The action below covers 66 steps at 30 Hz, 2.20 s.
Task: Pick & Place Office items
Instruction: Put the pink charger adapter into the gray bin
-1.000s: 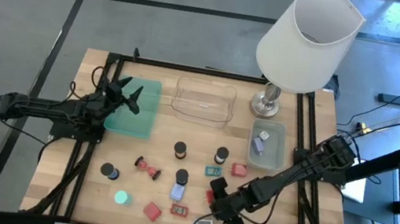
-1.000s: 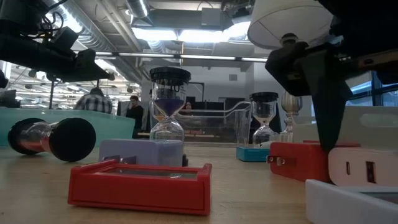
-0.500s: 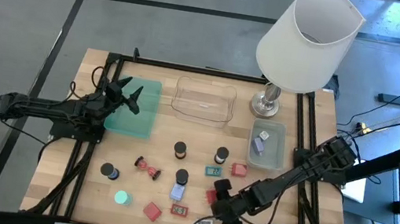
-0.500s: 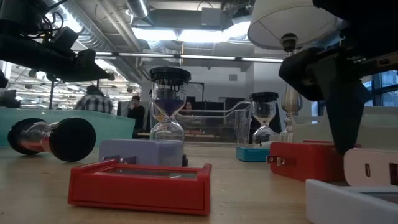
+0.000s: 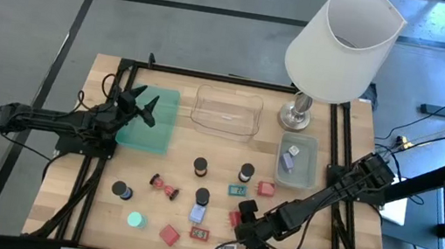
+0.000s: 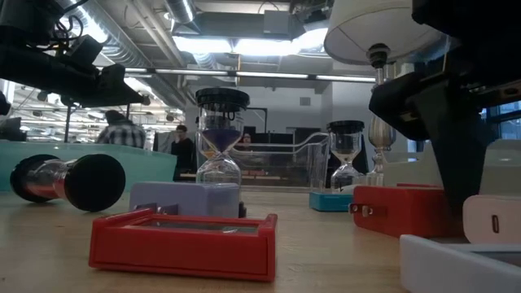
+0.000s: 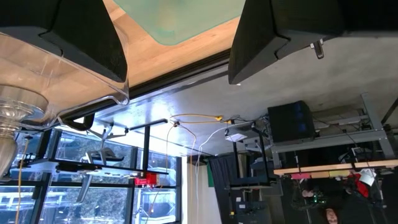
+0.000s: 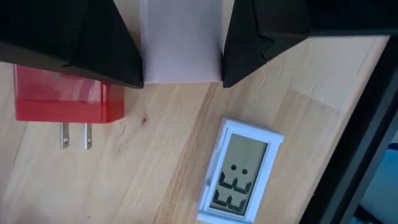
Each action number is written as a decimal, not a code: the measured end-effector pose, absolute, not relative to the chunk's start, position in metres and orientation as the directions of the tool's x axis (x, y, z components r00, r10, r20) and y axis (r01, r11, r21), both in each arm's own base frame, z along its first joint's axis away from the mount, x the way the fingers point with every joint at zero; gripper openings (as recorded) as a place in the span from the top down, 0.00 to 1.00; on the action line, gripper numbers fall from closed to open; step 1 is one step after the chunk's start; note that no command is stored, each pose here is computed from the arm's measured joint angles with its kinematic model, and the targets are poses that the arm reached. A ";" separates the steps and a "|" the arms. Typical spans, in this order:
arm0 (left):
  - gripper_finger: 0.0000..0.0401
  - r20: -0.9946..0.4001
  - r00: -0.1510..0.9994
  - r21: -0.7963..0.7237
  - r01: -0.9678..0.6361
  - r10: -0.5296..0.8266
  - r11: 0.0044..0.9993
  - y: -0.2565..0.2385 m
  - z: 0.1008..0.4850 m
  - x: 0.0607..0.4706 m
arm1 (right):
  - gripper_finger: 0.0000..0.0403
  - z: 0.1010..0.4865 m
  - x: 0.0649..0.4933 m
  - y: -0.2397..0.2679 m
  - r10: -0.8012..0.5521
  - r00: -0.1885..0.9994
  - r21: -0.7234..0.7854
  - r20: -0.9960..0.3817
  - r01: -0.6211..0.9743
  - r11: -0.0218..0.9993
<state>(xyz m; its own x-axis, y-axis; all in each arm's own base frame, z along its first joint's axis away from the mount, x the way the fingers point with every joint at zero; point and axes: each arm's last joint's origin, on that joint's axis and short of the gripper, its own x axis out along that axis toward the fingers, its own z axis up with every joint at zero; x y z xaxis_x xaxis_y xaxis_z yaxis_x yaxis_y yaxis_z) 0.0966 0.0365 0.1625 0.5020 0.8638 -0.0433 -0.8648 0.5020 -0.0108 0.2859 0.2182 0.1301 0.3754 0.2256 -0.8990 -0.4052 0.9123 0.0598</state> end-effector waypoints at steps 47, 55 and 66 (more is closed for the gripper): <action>0.31 -0.043 0.502 -0.011 -0.865 0.864 0.502 0.036 0.163 0.097 | 0.52 0.141 0.273 0.214 0.242 0.281 0.229 -0.929 -0.081 0.970; 0.31 -0.043 0.502 -0.011 -0.865 0.864 0.502 0.036 0.163 0.097 | 0.50 0.228 0.255 0.194 0.077 0.467 0.086 -0.881 -0.003 0.996; 0.31 -0.043 0.502 -0.011 -0.865 0.864 0.502 0.037 0.162 0.097 | 0.50 0.285 0.199 0.119 -0.353 0.409 -0.140 -0.841 0.466 0.874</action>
